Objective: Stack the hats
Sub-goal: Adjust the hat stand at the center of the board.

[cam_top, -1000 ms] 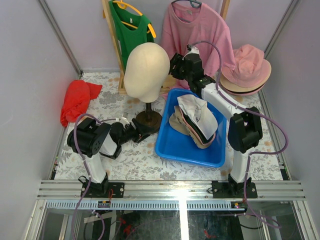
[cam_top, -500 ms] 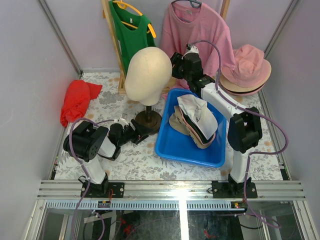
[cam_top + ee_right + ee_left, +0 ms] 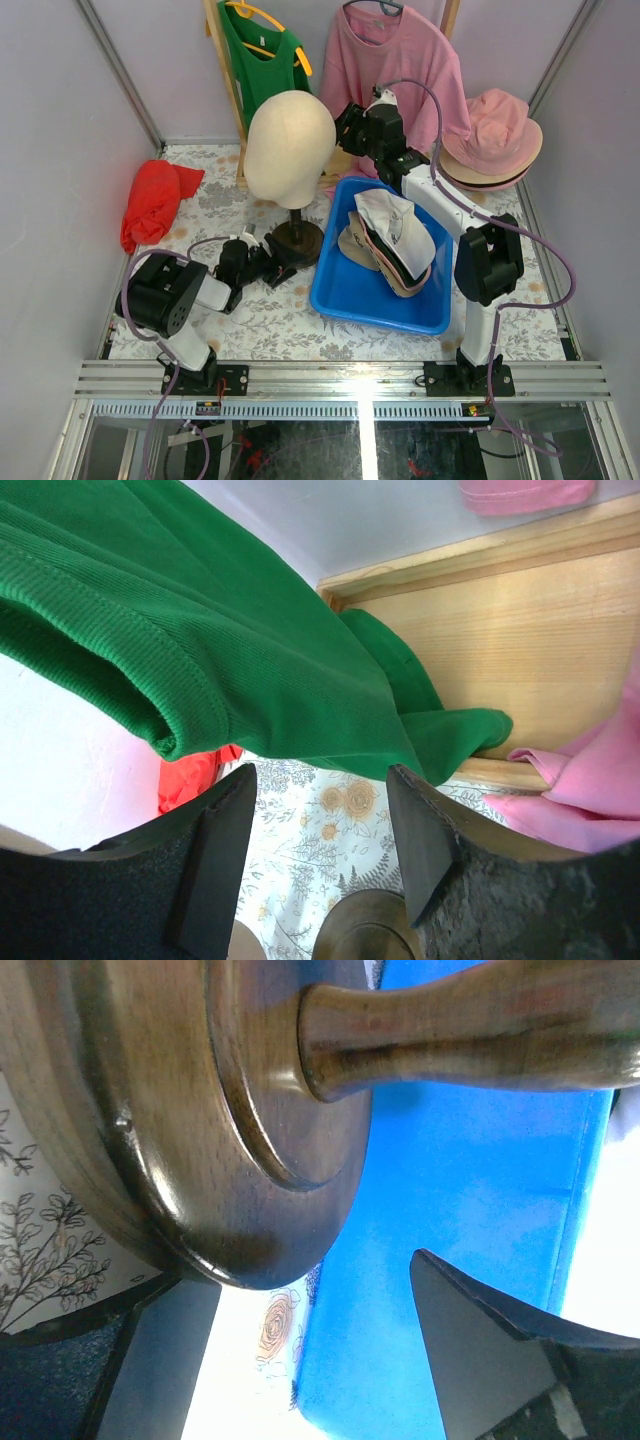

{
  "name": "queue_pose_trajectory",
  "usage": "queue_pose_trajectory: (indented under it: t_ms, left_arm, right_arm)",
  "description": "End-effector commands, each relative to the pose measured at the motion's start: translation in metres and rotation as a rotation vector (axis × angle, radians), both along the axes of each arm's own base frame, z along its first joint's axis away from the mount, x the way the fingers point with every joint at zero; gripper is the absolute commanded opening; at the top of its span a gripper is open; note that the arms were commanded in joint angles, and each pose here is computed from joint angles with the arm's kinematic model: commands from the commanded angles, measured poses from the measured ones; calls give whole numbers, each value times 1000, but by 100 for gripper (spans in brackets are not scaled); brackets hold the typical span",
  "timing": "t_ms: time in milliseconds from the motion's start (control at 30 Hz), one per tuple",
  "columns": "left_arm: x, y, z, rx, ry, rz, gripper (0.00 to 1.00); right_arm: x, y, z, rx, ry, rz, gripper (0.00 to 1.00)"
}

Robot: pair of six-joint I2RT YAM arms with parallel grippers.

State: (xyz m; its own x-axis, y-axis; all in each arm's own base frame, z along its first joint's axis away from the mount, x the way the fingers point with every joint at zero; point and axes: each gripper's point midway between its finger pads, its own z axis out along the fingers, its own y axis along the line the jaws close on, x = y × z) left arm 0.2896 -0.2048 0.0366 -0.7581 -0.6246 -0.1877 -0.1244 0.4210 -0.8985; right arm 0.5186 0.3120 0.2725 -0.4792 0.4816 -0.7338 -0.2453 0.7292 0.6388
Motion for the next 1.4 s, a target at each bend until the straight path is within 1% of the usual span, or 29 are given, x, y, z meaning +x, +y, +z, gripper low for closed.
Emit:
queue_pose_trajectory:
  t_ms: [0,167,300,433,700,800,933,1067,1133,1267,1300,1367]
  left_arm:
    - [-97,56,-112,329,531,67,78]
    - [-105,59,-113,336,612,145,79]
    - [-107,59,-108,333,649,208,79]
    - [-106,60,-96,329,659,256,79]
    - [-107,58,-71,321,646,296,80]
    - [-107,59,-54,306,606,311,80]
    - [-96,62,-24,295,506,339,80]
    - [-85,71,-1,325,421,369,80]
    - [-81,72,5,337,402,374,79]
    - [-75,71,10,338,386,375,76]
    - [-75,70,11,335,383,374,75]
    - [-73,68,17,315,365,374,71]
  right_arm:
    - [2,12,41,55,-97,5,62]
    - [2,13,38,56,-94,7,62]
    - [3,13,37,52,-95,7,61]
    - [2,14,36,51,-95,11,62]
    - [-1,13,35,55,-93,14,62]
    - [-5,9,37,52,-96,9,62]
    - [-12,0,42,25,-101,-9,61]
    - [-22,-14,48,-30,-107,-29,61]
    - [-29,-23,55,-58,-119,-45,62]
    - [-50,-43,50,-121,-107,-70,62]
    - [-54,-48,46,-140,-97,-76,62]
    - [-71,-61,55,-157,-107,-86,62]
